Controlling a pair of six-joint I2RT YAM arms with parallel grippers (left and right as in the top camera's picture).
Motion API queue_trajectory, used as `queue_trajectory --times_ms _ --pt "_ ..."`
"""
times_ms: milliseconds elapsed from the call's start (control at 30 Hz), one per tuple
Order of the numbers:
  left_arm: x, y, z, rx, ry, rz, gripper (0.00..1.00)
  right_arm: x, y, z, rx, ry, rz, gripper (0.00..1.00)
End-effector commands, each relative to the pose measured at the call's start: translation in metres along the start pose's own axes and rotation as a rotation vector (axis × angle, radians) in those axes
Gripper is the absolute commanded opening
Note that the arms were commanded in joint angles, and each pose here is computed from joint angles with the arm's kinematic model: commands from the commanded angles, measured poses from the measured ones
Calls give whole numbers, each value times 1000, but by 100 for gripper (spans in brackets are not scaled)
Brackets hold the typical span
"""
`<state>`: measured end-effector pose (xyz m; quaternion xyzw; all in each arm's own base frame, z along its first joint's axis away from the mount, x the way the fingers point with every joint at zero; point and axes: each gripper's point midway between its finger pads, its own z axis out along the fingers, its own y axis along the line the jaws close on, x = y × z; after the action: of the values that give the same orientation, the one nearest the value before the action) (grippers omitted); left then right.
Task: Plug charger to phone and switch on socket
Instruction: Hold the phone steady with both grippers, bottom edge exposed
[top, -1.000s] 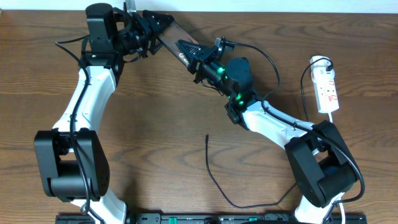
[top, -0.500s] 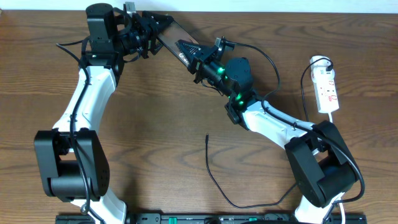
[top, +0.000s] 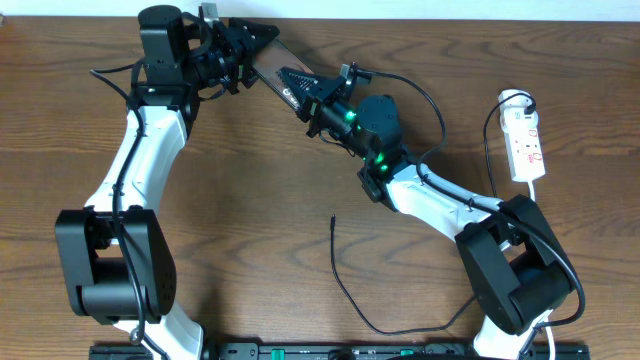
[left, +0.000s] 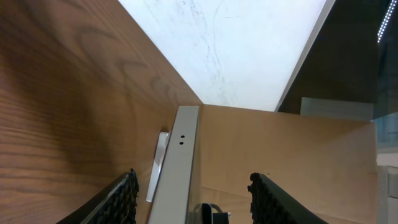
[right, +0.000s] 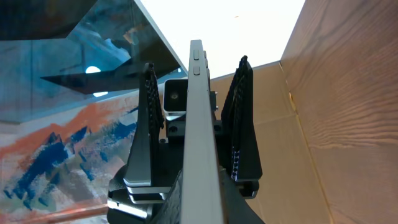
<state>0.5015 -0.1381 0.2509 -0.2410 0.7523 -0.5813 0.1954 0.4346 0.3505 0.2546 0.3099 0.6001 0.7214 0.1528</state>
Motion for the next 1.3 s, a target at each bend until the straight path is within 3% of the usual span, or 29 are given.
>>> queue_trajectory --times_ms 0,500,633,1067,1267 --pt "4 -5 1 11 18 49 55 8 11 2 -26 19 28 2" --pt "4 -5 1 11 18 49 53 6 6 2 -3 11 36 1" --pt "4 -5 1 11 18 48 45 6 6 2 -4 12 36 1" --pt "10 -6 7 7 25 52 37 6 6 2 -4 11 36 1" --pt "10 -6 7 6 24 53 23 6 6 2 -4 11 36 1"
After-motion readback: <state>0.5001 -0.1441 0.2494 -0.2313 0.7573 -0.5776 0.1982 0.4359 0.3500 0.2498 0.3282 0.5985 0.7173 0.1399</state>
